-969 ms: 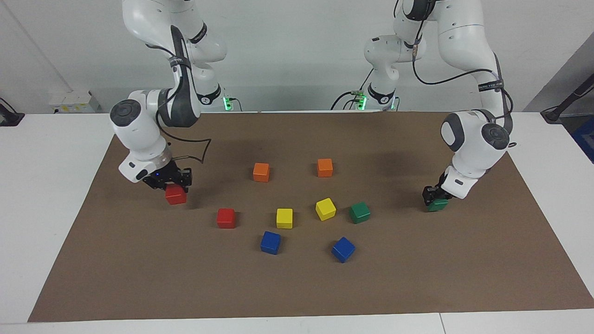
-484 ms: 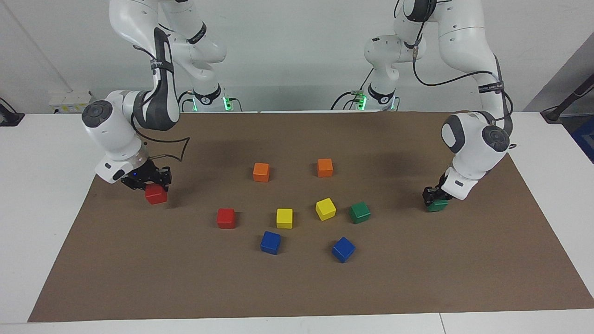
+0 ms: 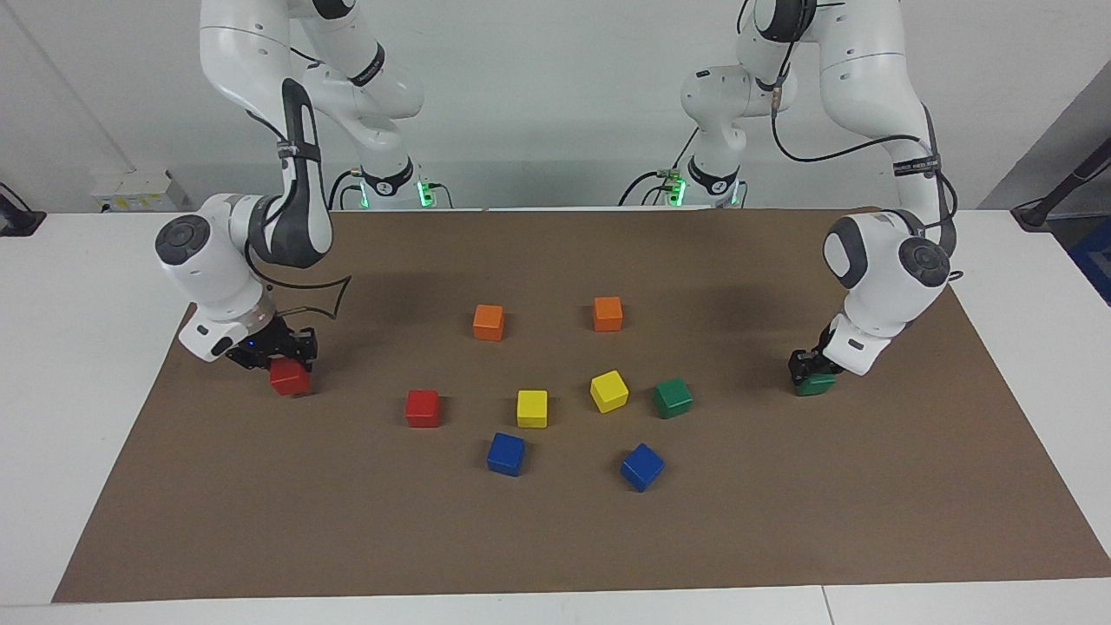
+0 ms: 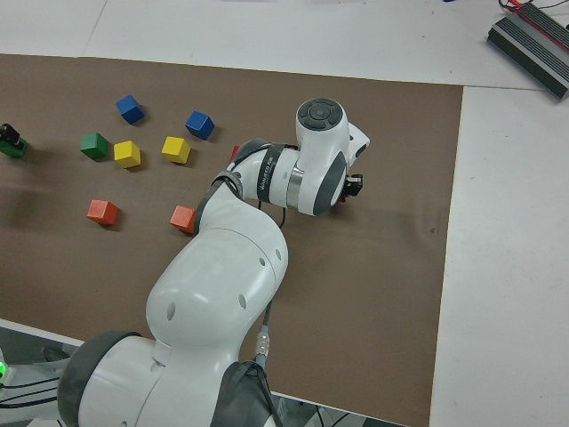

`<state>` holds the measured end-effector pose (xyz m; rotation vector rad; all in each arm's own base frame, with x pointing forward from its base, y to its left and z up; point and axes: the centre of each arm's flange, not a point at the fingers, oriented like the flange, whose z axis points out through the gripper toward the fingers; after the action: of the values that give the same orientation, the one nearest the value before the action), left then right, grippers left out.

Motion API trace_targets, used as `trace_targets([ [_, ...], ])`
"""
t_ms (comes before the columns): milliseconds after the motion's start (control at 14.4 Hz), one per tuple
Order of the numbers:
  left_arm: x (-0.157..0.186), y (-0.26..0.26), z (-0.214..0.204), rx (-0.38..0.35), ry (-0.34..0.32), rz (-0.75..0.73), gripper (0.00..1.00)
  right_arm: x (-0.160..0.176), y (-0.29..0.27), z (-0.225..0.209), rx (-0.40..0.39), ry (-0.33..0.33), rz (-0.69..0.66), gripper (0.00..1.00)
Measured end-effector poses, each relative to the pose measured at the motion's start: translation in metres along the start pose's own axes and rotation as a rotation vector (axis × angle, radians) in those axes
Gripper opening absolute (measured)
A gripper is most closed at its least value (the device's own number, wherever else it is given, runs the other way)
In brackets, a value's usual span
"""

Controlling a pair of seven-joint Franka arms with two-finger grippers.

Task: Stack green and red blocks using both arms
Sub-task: 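Carry the green cube outward with the left gripper while the right gripper carries red outward, then release the green cube with the left gripper while the right gripper sets red down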

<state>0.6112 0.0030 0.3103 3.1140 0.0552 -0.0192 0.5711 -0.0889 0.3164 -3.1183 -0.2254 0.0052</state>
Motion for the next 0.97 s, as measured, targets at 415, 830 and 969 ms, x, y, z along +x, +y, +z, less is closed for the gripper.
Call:
trace_targets([
  [415,0.0,0.002,0.001,-0.001,0.011,0.003,0.81,0.001,0.001,0.011,0.0,-0.002,0.002,0.56],
  [830,0.026,0.018,-0.057,-0.008,0.022,-0.033,1.0,0.0,0.001,0.02,0.002,-0.011,0.004,0.56],
  [969,0.033,0.052,-0.084,-0.012,0.018,-0.081,1.0,0.0,0.001,0.02,0.002,-0.01,0.004,0.56],
])
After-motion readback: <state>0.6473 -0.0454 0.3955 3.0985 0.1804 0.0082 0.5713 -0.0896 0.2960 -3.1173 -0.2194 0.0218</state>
